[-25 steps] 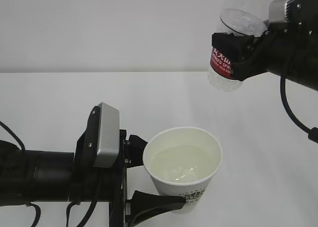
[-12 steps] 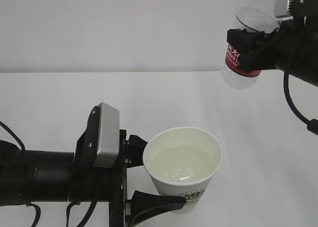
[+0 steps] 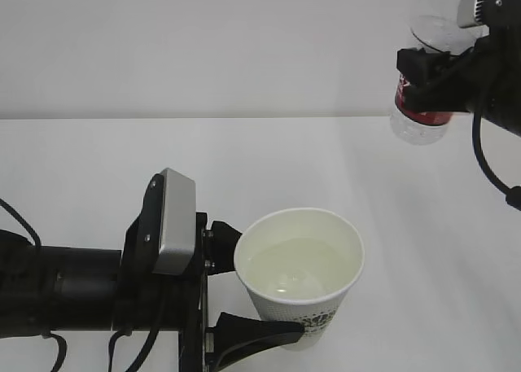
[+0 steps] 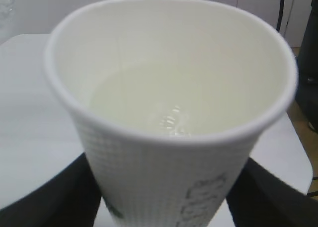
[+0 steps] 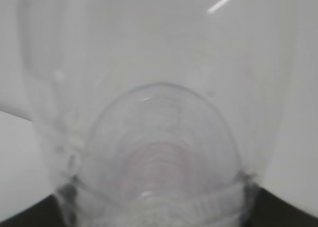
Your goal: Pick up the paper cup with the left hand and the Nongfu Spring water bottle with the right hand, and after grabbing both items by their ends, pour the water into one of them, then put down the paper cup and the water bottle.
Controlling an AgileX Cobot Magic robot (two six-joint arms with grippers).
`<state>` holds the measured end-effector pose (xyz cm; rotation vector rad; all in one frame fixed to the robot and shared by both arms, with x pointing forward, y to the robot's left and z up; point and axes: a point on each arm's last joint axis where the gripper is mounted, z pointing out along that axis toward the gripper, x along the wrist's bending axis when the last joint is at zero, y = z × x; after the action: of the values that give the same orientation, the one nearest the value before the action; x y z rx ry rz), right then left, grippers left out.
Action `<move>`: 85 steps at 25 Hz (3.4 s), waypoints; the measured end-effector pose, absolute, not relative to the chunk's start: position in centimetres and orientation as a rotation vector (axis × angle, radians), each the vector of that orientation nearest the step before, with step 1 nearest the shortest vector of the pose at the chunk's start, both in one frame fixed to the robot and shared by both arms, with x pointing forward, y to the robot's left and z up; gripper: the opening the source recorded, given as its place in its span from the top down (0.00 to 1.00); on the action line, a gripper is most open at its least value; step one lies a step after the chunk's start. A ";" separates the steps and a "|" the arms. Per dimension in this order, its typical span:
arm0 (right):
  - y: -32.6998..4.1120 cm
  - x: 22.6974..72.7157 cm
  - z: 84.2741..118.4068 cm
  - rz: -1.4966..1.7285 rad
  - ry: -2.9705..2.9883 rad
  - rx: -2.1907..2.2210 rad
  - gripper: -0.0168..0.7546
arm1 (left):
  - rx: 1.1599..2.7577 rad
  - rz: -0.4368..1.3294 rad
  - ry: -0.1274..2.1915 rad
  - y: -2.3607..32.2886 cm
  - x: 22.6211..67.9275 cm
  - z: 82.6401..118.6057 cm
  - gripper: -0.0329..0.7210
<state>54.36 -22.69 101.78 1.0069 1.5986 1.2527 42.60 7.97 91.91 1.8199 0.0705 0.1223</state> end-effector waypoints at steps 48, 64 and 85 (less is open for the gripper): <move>-28.0 55.6 100.1 1.087 1.513 1.206 0.51 | 1.821 0.124 0.073 8.0 42.6 91.9 0.25; -28.0 55.7 99.9 1.084 1.516 1.214 0.51 | 1.789 0.165 0.174 8.1 43.4 92.1 0.25; -28.1 55.6 100.0 1.084 1.513 1.216 0.51 | 1.705 0.330 0.388 8.7 45.4 92.6 0.25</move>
<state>55.65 -28.07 99.95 1.2160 1.5133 1.0843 45.38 8.68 92.63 1.7052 0.3882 0.3299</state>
